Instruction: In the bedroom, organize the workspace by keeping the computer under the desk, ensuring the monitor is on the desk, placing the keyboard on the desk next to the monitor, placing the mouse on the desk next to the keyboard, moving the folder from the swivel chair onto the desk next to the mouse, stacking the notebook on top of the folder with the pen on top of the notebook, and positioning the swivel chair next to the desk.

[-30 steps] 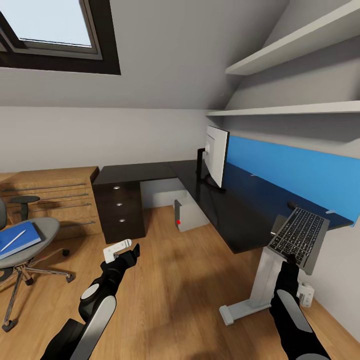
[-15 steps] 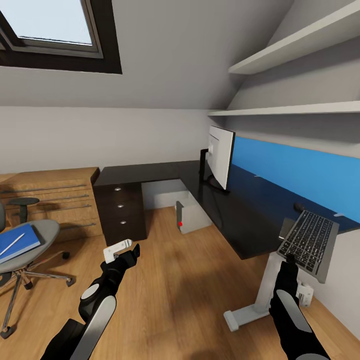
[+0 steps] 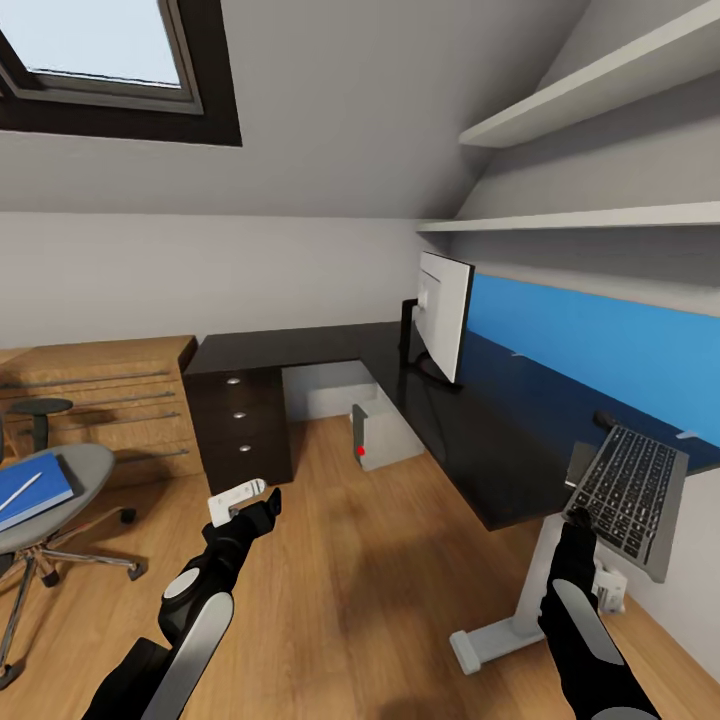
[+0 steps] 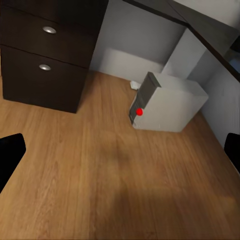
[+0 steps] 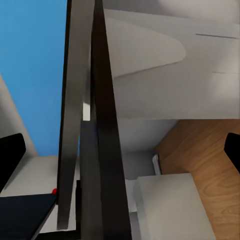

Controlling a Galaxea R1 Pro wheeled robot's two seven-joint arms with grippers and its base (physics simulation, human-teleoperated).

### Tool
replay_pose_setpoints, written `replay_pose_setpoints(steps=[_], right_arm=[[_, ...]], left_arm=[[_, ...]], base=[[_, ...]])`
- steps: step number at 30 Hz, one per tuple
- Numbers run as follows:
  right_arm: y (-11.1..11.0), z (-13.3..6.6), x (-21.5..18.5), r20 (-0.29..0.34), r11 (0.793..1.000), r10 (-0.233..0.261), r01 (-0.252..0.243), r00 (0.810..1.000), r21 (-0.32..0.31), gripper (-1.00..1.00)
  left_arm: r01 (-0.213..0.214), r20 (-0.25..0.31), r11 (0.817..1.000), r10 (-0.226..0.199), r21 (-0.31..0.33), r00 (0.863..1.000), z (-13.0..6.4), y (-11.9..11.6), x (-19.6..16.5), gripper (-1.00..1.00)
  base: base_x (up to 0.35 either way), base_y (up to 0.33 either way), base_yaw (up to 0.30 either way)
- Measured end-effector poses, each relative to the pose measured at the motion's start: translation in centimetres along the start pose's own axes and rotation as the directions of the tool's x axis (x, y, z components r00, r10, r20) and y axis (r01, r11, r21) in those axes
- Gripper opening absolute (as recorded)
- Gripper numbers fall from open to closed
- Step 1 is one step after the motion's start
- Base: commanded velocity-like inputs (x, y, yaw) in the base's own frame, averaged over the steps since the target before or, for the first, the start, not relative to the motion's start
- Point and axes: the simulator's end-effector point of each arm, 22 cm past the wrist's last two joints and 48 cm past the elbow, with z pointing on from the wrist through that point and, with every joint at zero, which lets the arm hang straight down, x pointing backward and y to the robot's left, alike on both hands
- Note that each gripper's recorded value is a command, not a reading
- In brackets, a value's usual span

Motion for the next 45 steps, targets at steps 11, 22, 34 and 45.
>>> replay_pose_setpoints(steps=[11,22,34,45], right_arm=[[0.5,0.0,0.0,0.000,1.000,-0.003,0.003,1.000,-0.004,1.00],[1.4,-0.1,0.0,0.001,1.000,-0.004,0.004,1.000,-0.006,1.00],[1.7,-0.1,-0.1,0.002,1.000,-0.005,0.005,1.000,-0.008,1.00],[1.8,0.0,-0.4,0.010,1.000,-0.003,0.003,1.000,-0.010,1.00]], left_arm=[[-0.005,-0.004,1.000,0.006,0.008,1.000,-0.1,-0.6,-0.1,1.00],[-0.007,-0.005,1.000,0.007,0.009,1.000,-0.3,-0.9,-0.8,1.00],[-0.007,-0.007,1.000,0.007,0.011,1.000,-0.3,-1.0,-0.9,1.00],[-0.007,-0.007,1.000,0.007,0.010,1.000,-0.3,-1.0,-0.9,1.00]], base=[[0.022,0.000,0.000],[0.001,0.000,0.000],[0.000,0.000,0.000],[0.000,0.000,0.000]])
